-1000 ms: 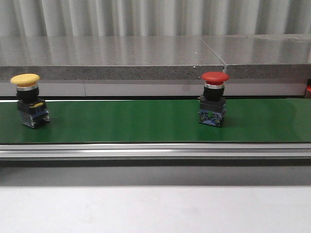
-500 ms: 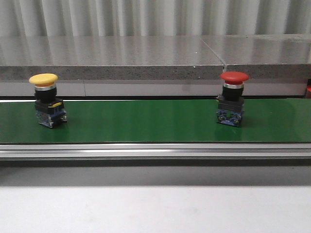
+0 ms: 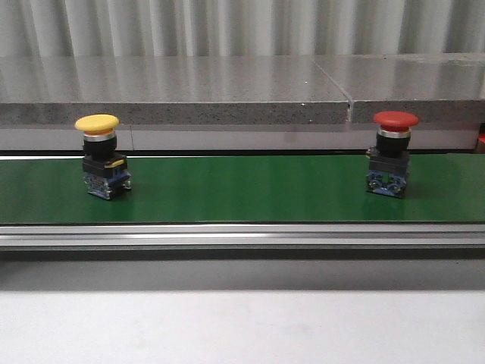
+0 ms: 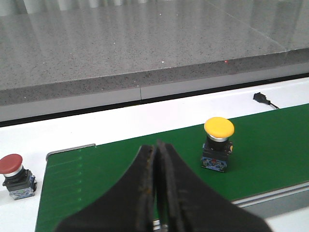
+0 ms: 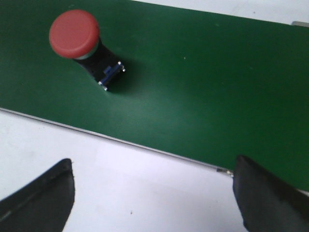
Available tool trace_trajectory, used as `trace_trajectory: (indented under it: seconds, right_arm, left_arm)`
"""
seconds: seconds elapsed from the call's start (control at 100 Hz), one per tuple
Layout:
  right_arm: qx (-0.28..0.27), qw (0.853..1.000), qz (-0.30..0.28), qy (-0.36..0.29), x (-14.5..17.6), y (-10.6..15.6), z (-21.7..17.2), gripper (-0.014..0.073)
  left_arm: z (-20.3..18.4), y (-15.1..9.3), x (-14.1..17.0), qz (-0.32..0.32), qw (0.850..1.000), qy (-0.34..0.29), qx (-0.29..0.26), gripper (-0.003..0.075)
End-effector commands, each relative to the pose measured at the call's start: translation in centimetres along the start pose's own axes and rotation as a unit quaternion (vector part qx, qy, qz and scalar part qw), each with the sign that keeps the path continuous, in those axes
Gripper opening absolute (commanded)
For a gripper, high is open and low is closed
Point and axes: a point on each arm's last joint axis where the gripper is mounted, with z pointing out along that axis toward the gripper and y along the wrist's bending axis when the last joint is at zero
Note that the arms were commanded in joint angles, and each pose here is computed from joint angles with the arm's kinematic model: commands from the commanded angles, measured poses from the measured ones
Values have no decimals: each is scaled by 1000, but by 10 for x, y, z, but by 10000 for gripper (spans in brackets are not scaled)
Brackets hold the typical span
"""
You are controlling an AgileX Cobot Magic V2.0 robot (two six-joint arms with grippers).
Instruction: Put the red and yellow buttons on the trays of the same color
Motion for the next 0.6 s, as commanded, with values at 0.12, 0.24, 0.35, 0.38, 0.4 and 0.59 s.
trace_trajectory:
  seconds: [0.12,0.24,0.35,0.38,0.4,0.59]
  right_arm:
    - [-23,999,-33,-18,-38,9,18,652]
    - [-34,998,-45,-3,-51,15,38,652]
    - [-34,998,-47,3,-62,14,54,652]
    - [-32,998,-46,3,-65,12,59,652]
    - [-31,998,-46,3,-66,12,61,652]
    - [-24,998,-47,20,-78,5,88,629]
  left_arm:
    - [-3,1,-15,-8,999,-48,-5,-20]
    - [-3,1,-15,-8,999,-48,-5,-20]
    - [-3,1,-15,-8,999,-48,-5,-20]
    - [-3,1,-15,-8,999,-48,-5,-20]
    - [-3,1,-15,-8,999,-48,-5,-20]
    - [-3,1,-15,-9,999,-48,-5,-20]
